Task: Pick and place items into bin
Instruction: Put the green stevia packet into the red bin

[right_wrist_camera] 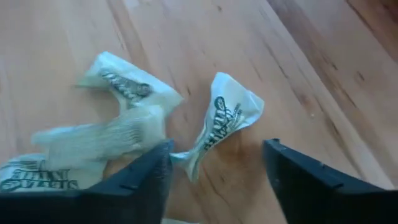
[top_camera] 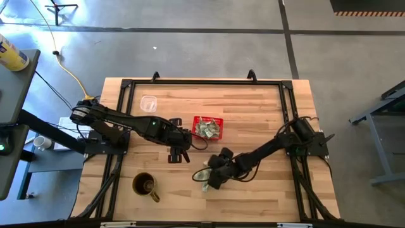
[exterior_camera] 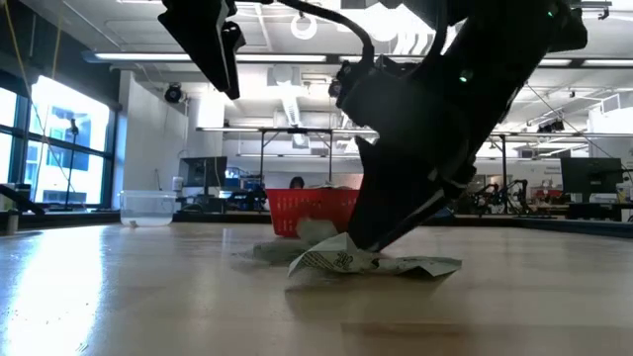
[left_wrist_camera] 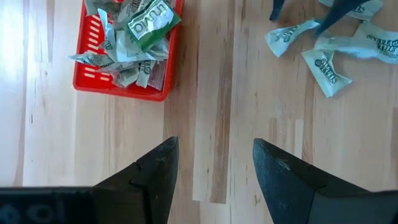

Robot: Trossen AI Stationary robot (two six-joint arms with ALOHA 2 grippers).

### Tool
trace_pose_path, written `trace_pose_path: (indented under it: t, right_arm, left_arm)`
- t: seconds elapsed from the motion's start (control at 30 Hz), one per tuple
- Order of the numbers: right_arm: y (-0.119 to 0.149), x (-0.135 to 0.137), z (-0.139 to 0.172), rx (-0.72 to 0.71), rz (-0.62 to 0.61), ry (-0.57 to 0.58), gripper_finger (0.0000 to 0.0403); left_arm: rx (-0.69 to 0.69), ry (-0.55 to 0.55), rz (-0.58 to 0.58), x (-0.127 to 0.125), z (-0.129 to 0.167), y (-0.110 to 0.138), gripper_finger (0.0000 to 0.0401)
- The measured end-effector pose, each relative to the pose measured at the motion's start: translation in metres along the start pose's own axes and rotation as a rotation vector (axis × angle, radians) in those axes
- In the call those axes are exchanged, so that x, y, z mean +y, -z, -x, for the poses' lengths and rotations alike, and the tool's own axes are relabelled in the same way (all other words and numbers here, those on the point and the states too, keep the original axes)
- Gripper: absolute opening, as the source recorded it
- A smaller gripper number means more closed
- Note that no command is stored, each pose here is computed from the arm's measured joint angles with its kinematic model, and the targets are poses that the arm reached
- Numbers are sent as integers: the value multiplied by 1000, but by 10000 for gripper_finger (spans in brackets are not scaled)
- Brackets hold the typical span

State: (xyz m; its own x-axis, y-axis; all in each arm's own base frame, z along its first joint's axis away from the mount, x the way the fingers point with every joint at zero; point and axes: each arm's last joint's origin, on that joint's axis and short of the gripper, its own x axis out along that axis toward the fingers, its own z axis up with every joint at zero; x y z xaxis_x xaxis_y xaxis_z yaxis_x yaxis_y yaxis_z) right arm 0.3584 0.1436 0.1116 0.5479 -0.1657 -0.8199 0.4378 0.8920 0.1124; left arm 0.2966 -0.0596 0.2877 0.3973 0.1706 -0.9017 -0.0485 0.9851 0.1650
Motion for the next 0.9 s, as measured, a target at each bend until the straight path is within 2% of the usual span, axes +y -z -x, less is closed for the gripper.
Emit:
trace_pose_path:
  t: [0.17, 0.3, 0.37, 0.53, 0.67, 0.8, 0.9]
  right_arm:
    - [2, -3, -9, -2, -1, 27, 136]
    - [-9, -9, -6, -4, -12, 9, 42]
    - [-17, -15, -3, 9, -35, -7, 12]
    - [-52, -38, 24, -77, -109, 31, 17]
    - [-78, -63, 60, -169, -63, 137, 8]
    - [-97, -102, 64, -109, -60, 196, 21]
    - [-109, -120, 58, -90, -25, 162, 38]
  left_arm:
    - [0, 0, 0, 0, 0, 0, 238]
    - [0, 0, 0, 0, 0, 0, 238]
    - [-1, 1, 0, 0, 0, 0, 238]
    - [0, 1, 0, 0, 0, 0, 238]
    - [-1, 1, 0, 0, 0, 0, 238]
    - [-3, 4, -4, 0, 0, 0, 238]
    - [-2, 66, -17, -2, 0, -1, 238]
